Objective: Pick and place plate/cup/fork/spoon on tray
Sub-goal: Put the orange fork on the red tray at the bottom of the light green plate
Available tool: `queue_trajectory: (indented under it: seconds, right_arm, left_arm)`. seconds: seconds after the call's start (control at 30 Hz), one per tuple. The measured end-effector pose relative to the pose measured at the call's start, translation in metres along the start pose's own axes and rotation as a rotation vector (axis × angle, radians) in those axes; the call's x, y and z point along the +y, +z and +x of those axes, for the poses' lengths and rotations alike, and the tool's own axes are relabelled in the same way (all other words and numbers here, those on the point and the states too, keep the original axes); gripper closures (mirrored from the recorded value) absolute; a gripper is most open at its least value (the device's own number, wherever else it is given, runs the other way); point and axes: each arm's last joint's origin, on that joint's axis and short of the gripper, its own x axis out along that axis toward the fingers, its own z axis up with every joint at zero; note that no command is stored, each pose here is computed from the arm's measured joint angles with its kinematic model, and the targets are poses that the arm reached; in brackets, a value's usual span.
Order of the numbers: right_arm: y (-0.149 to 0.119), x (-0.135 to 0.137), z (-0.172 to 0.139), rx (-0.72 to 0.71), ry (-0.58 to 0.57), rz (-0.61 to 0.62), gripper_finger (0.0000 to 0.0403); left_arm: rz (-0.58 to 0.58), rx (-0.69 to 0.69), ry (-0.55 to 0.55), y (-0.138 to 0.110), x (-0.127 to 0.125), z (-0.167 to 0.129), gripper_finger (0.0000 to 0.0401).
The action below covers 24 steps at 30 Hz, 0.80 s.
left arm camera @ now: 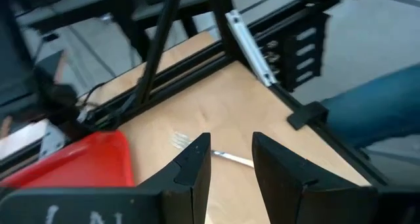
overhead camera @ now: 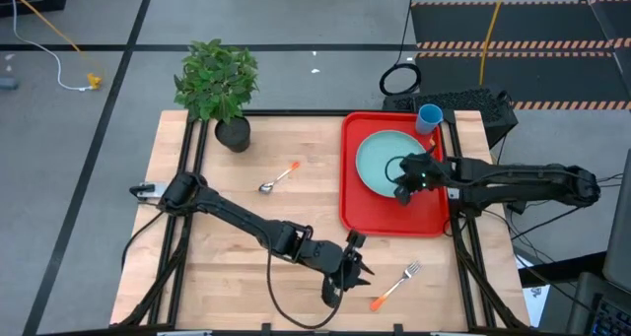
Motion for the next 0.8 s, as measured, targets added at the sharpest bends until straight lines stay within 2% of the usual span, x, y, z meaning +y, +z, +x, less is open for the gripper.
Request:
queue_trajectory:
  seconds: [0.17,0.33,0.53,0.7,0.8]
  right_arm:
    - [0.001,0.016,-0.012,-0.100,0.138,-0.023,0.0403]
    - [0.006,0.035,-0.022,-0.223,0.293,-0.062,0.0403]
    - [0.012,0.054,-0.038,-0.288,0.355,-0.111,0.0403]
    - [0.012,0.067,-0.051,-0.313,0.405,-0.158,0.0403]
    - [0.009,0.074,-0.056,-0.300,0.455,-0.196,0.0403]
  left_arm:
    - [-0.118,0.008,0.038,0.001,-0.004,0.000,0.0286]
    - [-0.227,0.024,0.053,-0.011,-0.012,0.014,0.0286]
    - [-0.230,0.013,0.096,-0.030,-0.029,0.039,0.0286]
    - [-0.226,0.011,0.253,-0.038,-0.034,0.049,0.0286]
    - [-0.233,0.002,0.303,-0.044,-0.034,0.055,0.0286]
